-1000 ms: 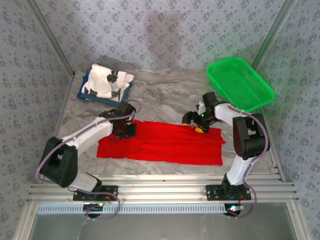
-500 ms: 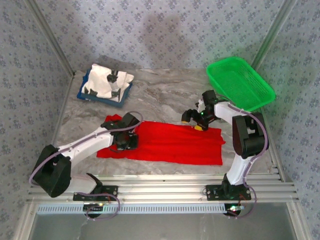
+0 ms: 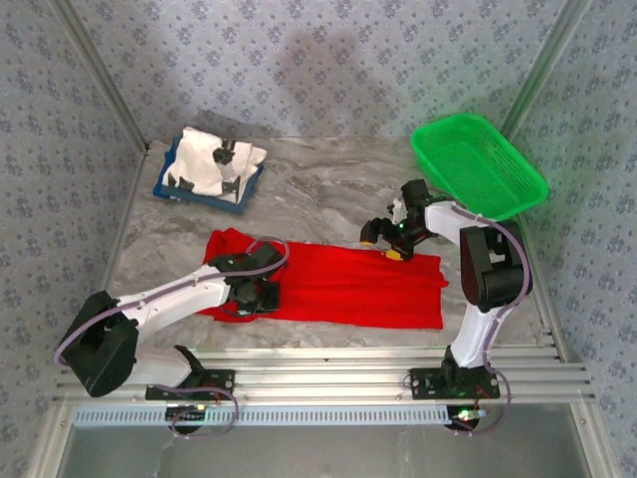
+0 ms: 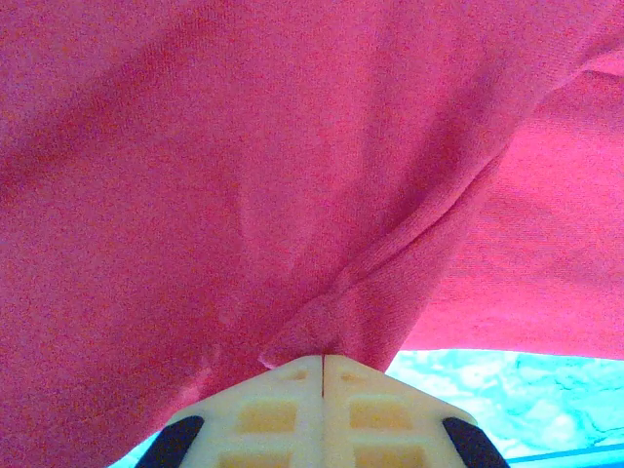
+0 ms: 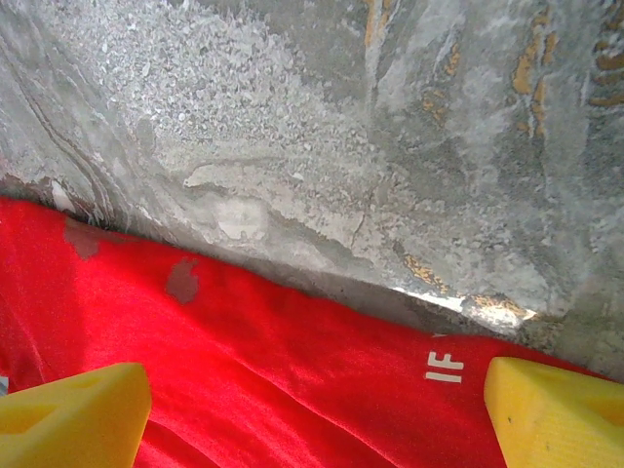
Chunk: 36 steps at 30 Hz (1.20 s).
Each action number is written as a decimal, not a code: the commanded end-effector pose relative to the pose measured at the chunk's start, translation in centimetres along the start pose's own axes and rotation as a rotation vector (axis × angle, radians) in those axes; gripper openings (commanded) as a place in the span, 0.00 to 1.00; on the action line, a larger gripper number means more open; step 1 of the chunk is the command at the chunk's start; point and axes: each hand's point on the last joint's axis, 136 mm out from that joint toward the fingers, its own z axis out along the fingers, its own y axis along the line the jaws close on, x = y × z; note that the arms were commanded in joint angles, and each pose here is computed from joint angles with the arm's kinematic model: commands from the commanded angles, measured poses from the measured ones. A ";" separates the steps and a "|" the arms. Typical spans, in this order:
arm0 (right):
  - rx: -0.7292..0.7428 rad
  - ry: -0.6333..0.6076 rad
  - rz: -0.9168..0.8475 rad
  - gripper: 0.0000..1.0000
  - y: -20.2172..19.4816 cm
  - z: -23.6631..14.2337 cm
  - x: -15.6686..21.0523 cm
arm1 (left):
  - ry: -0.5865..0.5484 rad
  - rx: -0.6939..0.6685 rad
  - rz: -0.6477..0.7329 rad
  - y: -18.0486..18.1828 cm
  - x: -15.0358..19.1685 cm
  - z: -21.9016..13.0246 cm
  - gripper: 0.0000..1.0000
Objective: Fold and stack the t-shirts
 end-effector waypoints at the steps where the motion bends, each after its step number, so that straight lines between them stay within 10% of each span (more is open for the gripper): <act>1: -0.014 0.023 -0.012 0.91 0.2 -0.1 -0.1 | -0.006 -0.004 -0.024 0.1 0.5 -0.1 0.00; 11: -0.024 0.034 -0.031 0.91 0.5 -0.1 0.0 | -0.136 0.063 -0.034 -0.4 -1.7 -3.4 0.73; 22: 0.224 0.223 -0.022 0.91 -3.4 -1.2 4.2 | -0.046 -0.228 -0.412 8.8 -5.6 -0.8 0.57; 36: 0.398 0.294 0.183 0.86 -8.1 -0.7 9.0 | 0.021 -0.344 -0.203 6.8 -18.1 7.0 0.45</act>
